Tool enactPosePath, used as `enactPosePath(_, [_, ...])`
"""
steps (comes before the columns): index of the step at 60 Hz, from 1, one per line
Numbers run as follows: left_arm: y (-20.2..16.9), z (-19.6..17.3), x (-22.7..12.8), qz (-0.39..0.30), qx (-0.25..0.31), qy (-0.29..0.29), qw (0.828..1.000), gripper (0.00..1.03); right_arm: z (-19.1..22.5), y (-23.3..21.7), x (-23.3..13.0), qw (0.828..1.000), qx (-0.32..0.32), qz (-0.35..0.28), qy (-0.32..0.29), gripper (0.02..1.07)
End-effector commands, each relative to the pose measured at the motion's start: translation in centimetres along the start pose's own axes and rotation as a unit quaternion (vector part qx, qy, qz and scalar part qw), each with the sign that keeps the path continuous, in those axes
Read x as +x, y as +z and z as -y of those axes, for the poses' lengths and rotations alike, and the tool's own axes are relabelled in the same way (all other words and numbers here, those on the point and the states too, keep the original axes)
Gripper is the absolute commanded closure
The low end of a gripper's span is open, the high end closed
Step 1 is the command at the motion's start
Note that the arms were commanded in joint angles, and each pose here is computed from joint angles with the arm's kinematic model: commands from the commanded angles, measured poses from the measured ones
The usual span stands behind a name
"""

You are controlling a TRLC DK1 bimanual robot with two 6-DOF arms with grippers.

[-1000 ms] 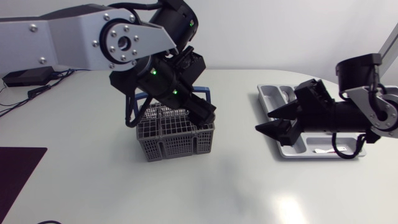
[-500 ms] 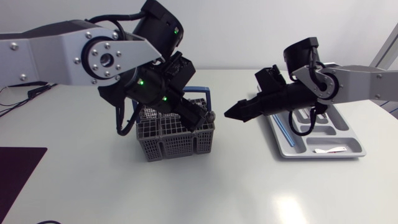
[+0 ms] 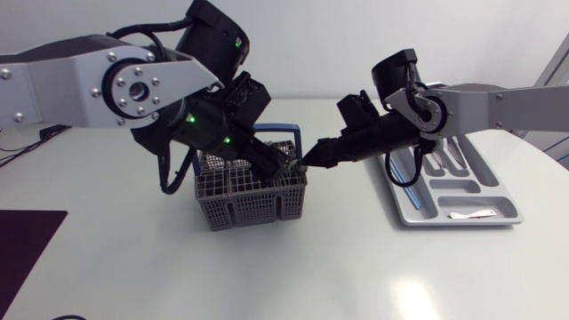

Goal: Unload the cutlery basket into the drawer organizer.

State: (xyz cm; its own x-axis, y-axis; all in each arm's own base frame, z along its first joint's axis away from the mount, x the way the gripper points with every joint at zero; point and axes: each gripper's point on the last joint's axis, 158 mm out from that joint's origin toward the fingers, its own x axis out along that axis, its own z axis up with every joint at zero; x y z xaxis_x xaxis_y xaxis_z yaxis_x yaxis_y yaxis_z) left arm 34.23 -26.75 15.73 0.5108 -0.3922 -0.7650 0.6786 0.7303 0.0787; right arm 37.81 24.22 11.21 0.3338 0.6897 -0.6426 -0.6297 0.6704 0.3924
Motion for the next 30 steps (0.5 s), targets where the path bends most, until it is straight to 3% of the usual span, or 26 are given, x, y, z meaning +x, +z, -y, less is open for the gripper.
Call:
enactPosePath(1, [-0.7,-0.5,-0.3,0.000,0.004,0.004,1.000,0.13,-0.1,-0.1,0.8,1.000,0.019,-0.011,0.005,0.66])
enactPosePath(30, [-1.0,-0.5,-0.2,-0.001,0.004,0.005,1.000,0.13,-0.5,-1.2,2.4,0.999,0.021,-0.032,0.013,0.80])
